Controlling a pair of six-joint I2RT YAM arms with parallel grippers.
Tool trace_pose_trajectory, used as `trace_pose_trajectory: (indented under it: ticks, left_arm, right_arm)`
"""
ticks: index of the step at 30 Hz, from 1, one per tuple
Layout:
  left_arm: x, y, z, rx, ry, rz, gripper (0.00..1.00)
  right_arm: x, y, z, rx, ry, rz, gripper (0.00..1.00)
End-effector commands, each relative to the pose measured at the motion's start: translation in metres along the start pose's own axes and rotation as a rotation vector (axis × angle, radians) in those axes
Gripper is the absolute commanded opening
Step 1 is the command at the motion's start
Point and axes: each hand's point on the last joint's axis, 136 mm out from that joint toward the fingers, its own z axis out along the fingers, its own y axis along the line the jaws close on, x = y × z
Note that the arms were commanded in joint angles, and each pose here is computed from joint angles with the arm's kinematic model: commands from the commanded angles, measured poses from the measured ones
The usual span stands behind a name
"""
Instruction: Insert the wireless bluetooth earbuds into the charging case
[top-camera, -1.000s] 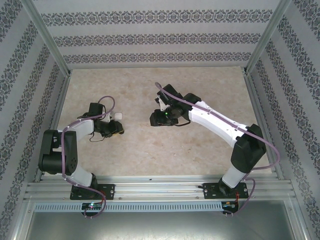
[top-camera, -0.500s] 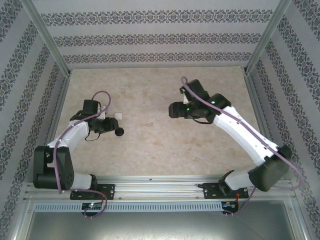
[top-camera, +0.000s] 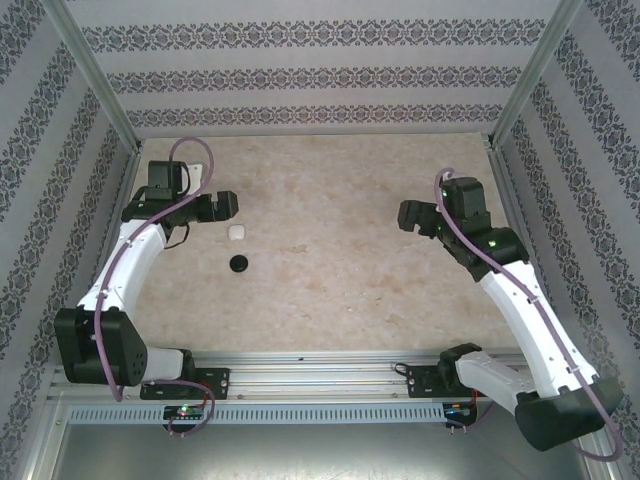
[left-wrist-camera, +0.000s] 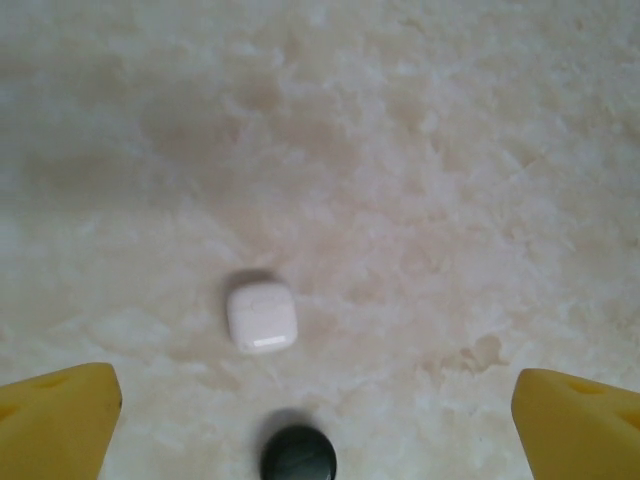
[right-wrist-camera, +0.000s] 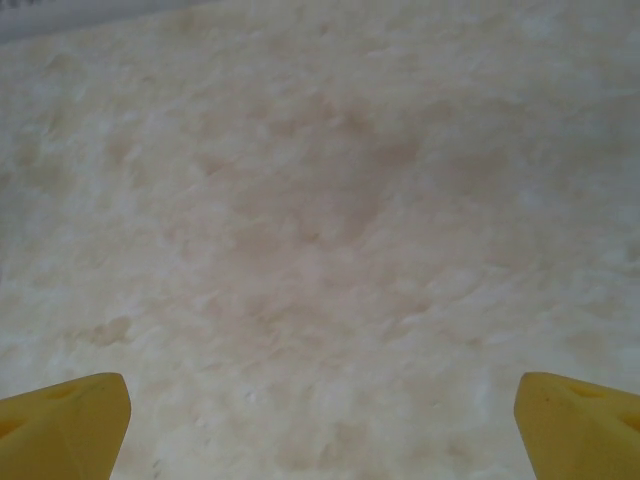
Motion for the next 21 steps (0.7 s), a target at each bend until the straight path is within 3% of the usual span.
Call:
trace_pose_trajectory:
  ticks: [1, 5, 10, 15, 21]
  left_arm:
    - [-0.025, 0.014, -0.003, -0.066, -0.098, 0.054, 1.0]
    - [-0.041, 0.024, -0.011, -0.131, -0.313, 0.14, 1.0]
    - [-0.031, 0.04, -0.019, -0.223, -0.547, 0.218, 1.0]
    - [0.0, 0.054, -0.007, -0.283, -0.56, 0.286, 1.0]
    - [0.028, 0.062, 0.013, -0.265, -0.617, 0.264, 1.0]
  right_arm:
    - [-0.018, -0.019, 0.004, 0.05, -0.136, -0.045, 0.98]
    - [-0.006, -0.041, 0.024, 0.087, -0.213, -0.089, 0.98]
    - [0.019, -0.063, 0.052, 0.122, -0.301, -0.124, 0.98]
    - [0.032, -0.084, 0.073, 0.152, -0.362, -0.066, 0.98]
    - [0.039, -0.083, 0.101, 0.128, -0.335, -0.091, 0.98]
